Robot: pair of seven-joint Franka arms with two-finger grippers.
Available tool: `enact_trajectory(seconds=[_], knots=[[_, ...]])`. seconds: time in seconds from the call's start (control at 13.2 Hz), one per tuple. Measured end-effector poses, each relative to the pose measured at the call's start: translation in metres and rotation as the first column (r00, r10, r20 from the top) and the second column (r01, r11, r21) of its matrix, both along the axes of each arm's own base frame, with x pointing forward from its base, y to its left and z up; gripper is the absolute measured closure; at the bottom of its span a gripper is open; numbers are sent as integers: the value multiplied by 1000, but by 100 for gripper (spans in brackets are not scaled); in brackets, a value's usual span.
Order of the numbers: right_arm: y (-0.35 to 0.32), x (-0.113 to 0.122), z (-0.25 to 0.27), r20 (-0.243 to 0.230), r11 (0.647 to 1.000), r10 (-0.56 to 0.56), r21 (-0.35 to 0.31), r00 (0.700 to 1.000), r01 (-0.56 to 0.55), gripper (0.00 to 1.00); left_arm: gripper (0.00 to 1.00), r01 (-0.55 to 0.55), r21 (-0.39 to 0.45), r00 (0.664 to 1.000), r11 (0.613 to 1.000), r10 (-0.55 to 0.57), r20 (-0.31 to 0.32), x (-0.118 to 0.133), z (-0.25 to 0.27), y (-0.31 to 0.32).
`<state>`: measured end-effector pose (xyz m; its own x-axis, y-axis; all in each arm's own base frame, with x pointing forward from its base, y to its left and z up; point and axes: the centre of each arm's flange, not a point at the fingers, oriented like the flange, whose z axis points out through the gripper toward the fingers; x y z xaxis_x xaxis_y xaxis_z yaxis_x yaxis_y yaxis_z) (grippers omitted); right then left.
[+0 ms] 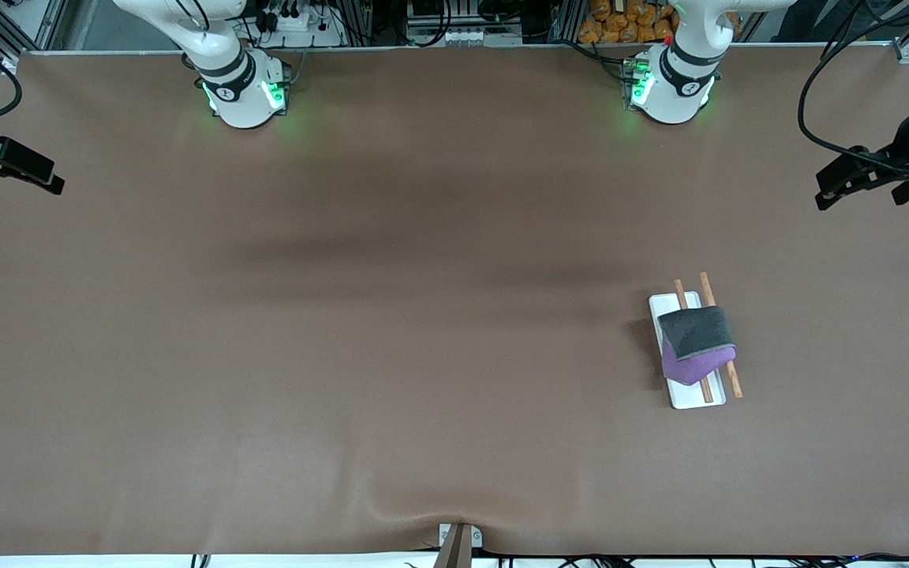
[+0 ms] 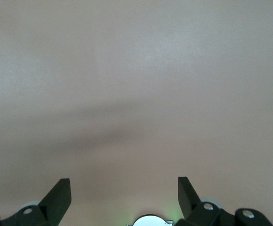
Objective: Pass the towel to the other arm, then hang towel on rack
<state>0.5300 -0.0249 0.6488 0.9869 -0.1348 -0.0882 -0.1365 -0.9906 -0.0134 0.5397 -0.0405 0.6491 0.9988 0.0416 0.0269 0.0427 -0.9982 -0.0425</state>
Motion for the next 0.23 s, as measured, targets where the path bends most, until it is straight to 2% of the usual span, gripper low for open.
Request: enact_trajectory(seconds=[0.23], knots=[[0, 0, 0, 0, 1000, 0, 0, 1000, 0, 0, 0, -2, 0, 1000, 1000, 2, 1, -4, 3, 1]])
